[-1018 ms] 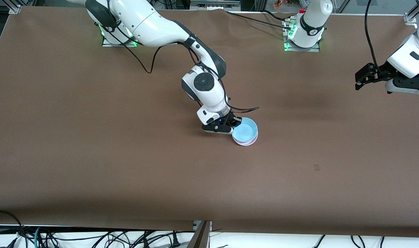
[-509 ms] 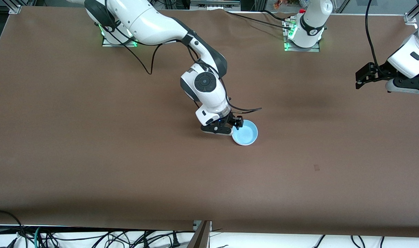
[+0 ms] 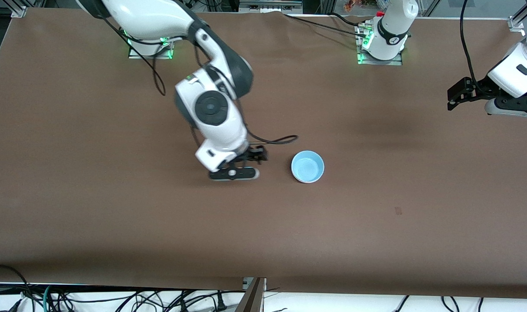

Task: Stack pink and blue bowls on white bowl

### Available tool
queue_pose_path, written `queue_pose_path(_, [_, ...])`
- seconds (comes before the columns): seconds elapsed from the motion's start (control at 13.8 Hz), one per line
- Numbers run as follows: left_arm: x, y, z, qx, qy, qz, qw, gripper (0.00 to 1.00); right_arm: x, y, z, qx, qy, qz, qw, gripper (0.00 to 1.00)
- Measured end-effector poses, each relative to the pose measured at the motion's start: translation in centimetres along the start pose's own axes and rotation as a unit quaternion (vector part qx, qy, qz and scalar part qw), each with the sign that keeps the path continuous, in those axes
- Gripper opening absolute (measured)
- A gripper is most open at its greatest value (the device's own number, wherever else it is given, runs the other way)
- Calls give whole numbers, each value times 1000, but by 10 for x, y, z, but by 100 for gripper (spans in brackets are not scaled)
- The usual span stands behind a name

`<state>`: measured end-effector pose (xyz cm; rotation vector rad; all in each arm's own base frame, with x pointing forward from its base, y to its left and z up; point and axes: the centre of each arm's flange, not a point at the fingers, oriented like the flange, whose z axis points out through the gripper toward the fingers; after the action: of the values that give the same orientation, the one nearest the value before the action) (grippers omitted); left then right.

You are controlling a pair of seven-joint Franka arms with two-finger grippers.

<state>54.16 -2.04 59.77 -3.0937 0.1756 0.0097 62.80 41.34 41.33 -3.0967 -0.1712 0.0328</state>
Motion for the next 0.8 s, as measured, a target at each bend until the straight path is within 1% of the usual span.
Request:
queue_pose_path(0.22, [0, 0, 0, 0, 0, 0, 1000, 100, -1, 73, -40, -46, -53, -48, 996, 100])
queue_pose_path(0.44, [0, 0, 0, 0, 0, 0, 1000, 100, -5, 141, -73, -81, -97, -76, 989, 100])
queue_pose_path(0.51, [0, 0, 0, 0, 0, 0, 1000, 100, -5, 162, -85, -86, -101, -77, 988, 100])
queue_pose_path(0.58, [0, 0, 0, 0, 0, 0, 1000, 100, -6, 183, -100, -86, -98, -71, 989, 100])
queue_pose_path(0.8, [0, 1, 0, 0, 0, 1, 1000, 100, -20, 239, -140, -69, -87, -47, 993, 100])
